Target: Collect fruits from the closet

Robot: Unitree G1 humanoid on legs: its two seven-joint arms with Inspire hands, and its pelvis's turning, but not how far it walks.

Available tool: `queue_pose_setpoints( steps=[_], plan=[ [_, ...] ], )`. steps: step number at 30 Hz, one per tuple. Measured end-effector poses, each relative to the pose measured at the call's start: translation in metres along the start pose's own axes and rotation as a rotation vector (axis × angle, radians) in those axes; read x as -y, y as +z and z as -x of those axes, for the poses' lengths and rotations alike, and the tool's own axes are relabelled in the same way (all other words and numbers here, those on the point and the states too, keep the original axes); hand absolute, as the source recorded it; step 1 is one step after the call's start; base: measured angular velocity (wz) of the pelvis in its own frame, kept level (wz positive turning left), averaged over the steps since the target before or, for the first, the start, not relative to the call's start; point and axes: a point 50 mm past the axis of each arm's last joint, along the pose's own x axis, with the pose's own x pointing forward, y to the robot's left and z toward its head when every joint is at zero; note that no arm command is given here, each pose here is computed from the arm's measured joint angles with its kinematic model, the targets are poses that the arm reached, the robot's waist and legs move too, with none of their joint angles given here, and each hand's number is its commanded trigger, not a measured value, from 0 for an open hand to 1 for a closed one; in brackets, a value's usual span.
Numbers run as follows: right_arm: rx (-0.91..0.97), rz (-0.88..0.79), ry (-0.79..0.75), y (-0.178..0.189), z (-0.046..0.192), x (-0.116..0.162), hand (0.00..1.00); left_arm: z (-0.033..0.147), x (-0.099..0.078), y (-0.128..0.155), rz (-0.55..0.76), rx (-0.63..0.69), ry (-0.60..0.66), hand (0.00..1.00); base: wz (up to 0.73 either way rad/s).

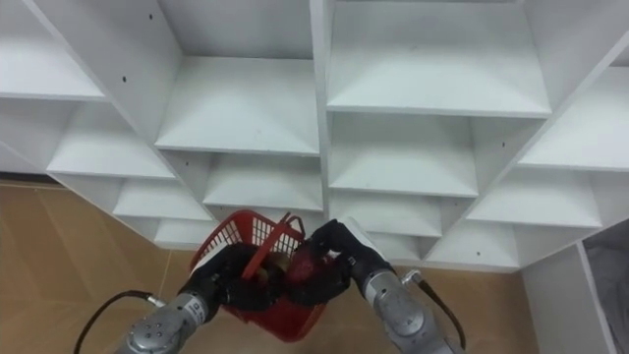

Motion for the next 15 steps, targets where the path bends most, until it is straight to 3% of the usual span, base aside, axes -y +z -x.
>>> queue_pose_setpoints(
  steps=[15],
  plan=[
    [-0.001,0.001,0.017,-0.0002,0.0000,-0.0008,1.00,0.0000,0.0001,0.0000,0.000,0.000,-0.002,1.00,0.00]
  ],
)
